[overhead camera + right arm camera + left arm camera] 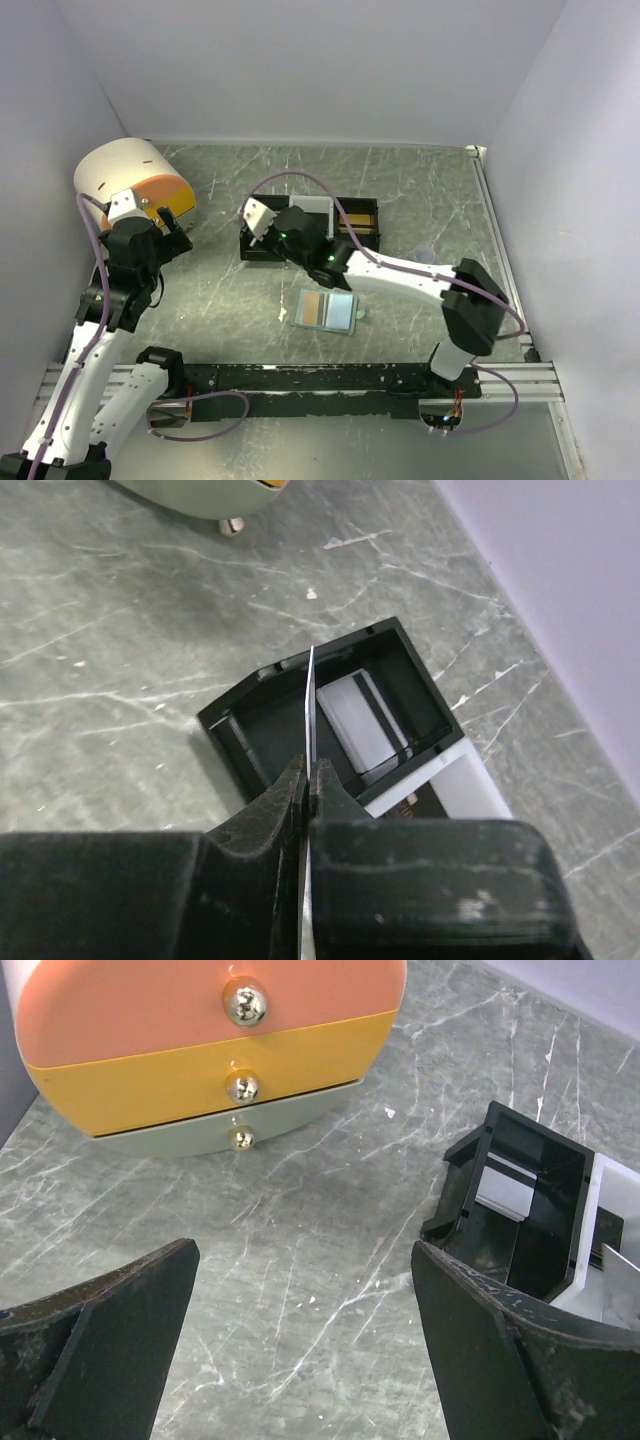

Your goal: Take the credit cards out of the card holder

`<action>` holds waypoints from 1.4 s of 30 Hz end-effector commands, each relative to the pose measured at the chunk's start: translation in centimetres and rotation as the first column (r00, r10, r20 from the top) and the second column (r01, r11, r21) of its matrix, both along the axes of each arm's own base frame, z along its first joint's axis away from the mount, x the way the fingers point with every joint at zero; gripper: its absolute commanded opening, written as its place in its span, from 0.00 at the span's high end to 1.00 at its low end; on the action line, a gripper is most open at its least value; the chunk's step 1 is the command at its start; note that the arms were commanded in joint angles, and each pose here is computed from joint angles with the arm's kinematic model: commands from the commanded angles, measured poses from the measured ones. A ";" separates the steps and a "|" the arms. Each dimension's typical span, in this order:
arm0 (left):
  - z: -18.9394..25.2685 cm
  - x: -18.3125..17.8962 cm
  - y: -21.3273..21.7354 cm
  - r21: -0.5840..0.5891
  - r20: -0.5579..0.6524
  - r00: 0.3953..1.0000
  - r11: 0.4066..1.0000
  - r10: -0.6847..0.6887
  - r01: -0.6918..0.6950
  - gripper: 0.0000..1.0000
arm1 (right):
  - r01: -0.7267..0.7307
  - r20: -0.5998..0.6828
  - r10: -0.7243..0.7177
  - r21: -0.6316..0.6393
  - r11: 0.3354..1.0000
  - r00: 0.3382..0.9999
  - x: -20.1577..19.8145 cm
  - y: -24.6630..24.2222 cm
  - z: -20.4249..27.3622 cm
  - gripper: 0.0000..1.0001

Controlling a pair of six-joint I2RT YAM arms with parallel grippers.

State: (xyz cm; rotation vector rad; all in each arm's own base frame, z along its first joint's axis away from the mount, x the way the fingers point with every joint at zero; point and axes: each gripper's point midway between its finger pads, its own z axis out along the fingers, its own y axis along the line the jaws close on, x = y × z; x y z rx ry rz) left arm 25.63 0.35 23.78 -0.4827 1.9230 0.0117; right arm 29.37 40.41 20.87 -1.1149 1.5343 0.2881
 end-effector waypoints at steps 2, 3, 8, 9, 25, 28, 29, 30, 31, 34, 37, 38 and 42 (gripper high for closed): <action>-0.3 -0.1 0.9 0.008 -0.005 0.998 0.998 0.057 -0.056 0.00 | 0.054 0.023 -0.051 -0.165 0.985 0.998 2.4 1.0 -2.5 1.00; -0.3 -0.1 1.0 0.008 -0.013 0.998 0.998 0.062 -0.062 0.00 | 0.065 0.033 -0.060 -0.182 0.981 0.998 2.9 1.2 -2.7 1.00; -0.3 -0.2 1.2 0.011 -0.018 0.997 0.997 0.076 -0.076 0.00 | 0.094 0.057 -0.082 -0.271 0.958 0.995 4.8 1.9 -4.4 1.00; -0.2 -0.3 1.2 0.011 -0.014 0.997 0.997 0.079 -0.079 0.00 | 0.100 0.062 -0.086 -0.290 0.952 0.994 5.1 2.0 -4.8 1.00; 1.2 -1.5 2.4 -0.005 0.062 0.988 0.990 0.138 -0.138 0.00 | 0.111 0.041 -0.104 -0.382 0.917 0.994 9.7 2.3 -8.9 1.00; 1.1 -1.5 2.3 -0.004 0.055 0.989 0.991 0.136 -0.136 0.00 | 0.115 0.046 -0.106 -0.392 0.913 0.993 10.5 1.8 -9.1 1.00; 1.1 -1.4 2.3 -0.003 0.054 0.989 0.991 0.135 -0.135 0.00 | 0.109 0.044 -0.100 -0.394 0.912 0.994 10.7 1.8 -9.2 1.00; 1.1 -1.4 2.3 -0.002 0.054 0.989 0.991 0.135 -0.135 0.00 | 0.103 0.041 -0.094 -0.396 0.912 0.995 10.8 1.9 -9.4 1.00; 1.1 -1.4 2.3 -0.002 0.053 0.989 0.991 0.135 -0.135 0.00 | 0.102 0.038 -0.095 -0.402 0.910 0.995 11.1 1.8 -9.6 1.00; 1.1 -1.4 2.3 -0.003 0.054 0.990 0.991 0.134 -0.134 0.00 | 0.104 0.045 -0.094 -0.415 0.904 0.995 11.9 2.1 -10.0 1.00; 1.2 -1.5 2.3 -0.004 0.059 0.989 0.991 0.135 -0.135 0.00 | 0.100 0.051 -0.086 -0.435 0.895 0.995 12.7 2.4 -10.8 1.00; 1.2 -1.5 2.4 -0.003 0.059 0.989 0.991 0.137 -0.137 0.00 | 0.105 0.060 -0.087 -0.448 0.888 0.994 13.0 2.3 -11.1 1.00; 1.2 -1.5 2.4 -0.003 0.061 0.989 0.991 0.136 -0.136 0.00 | 0.113 0.077 -0.086 -0.498 0.860 0.993 14.1 2.3 -11.9 1.00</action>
